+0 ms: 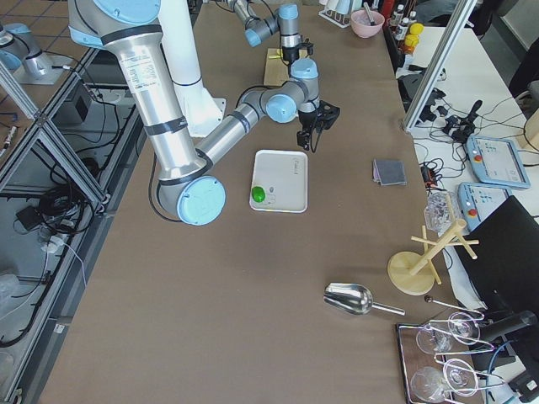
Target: Put spoon and bun in bowl
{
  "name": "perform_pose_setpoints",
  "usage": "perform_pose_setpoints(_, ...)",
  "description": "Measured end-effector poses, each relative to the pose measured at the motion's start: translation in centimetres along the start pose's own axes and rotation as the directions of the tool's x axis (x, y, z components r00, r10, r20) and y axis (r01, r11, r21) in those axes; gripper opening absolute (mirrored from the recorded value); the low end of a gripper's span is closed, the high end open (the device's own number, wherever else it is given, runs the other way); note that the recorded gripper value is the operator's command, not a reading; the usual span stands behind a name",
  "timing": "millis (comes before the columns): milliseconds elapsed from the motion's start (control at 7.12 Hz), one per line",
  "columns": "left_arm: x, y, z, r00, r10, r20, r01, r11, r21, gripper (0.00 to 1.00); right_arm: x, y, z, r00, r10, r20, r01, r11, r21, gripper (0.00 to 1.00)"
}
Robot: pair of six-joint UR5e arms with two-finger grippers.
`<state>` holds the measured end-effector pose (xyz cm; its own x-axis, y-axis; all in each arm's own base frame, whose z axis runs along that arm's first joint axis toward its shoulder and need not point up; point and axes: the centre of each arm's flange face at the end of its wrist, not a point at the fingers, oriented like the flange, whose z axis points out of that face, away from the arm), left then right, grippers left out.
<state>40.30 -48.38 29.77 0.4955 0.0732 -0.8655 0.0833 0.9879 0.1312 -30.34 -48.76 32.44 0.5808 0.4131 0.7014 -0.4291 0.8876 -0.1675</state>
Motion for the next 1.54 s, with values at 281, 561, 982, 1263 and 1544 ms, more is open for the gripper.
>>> perform_pose_setpoints(281,-13.7,-3.9,-4.6,0.988,0.137,0.075,-0.136,0.990,-0.018,0.98,6.0,-1.7,-1.5,0.988,-0.152,-0.032,0.152,0.988,0.004,1.00)
perform_pose_setpoints(561,-26.5,-6.4,-9.7,0.968,0.227,0.109,-0.224,0.974,-0.038,0.98,12.2,-5.2,-3.5,0.968,-0.251,-0.030,0.250,0.968,-0.036,1.00)
perform_pose_setpoints(982,-43.1,-7.3,-18.4,0.960,0.248,0.131,-0.245,0.969,-0.042,0.98,24.7,-12.4,-5.3,0.926,-0.379,-0.004,0.376,0.921,-0.097,1.00)
perform_pose_setpoints(1263,-47.0,-7.3,-21.9,0.967,0.200,0.155,-0.194,0.979,-0.058,0.98,31.3,-15.9,-5.2,0.906,-0.422,0.036,0.423,0.898,-0.123,1.00)
perform_pose_setpoints(1544,-46.4,-9.5,-24.6,0.979,0.104,0.174,-0.090,0.992,-0.084,0.98,34.9,-16.8,-4.2,0.897,-0.436,0.073,0.442,0.884,-0.152,1.00)
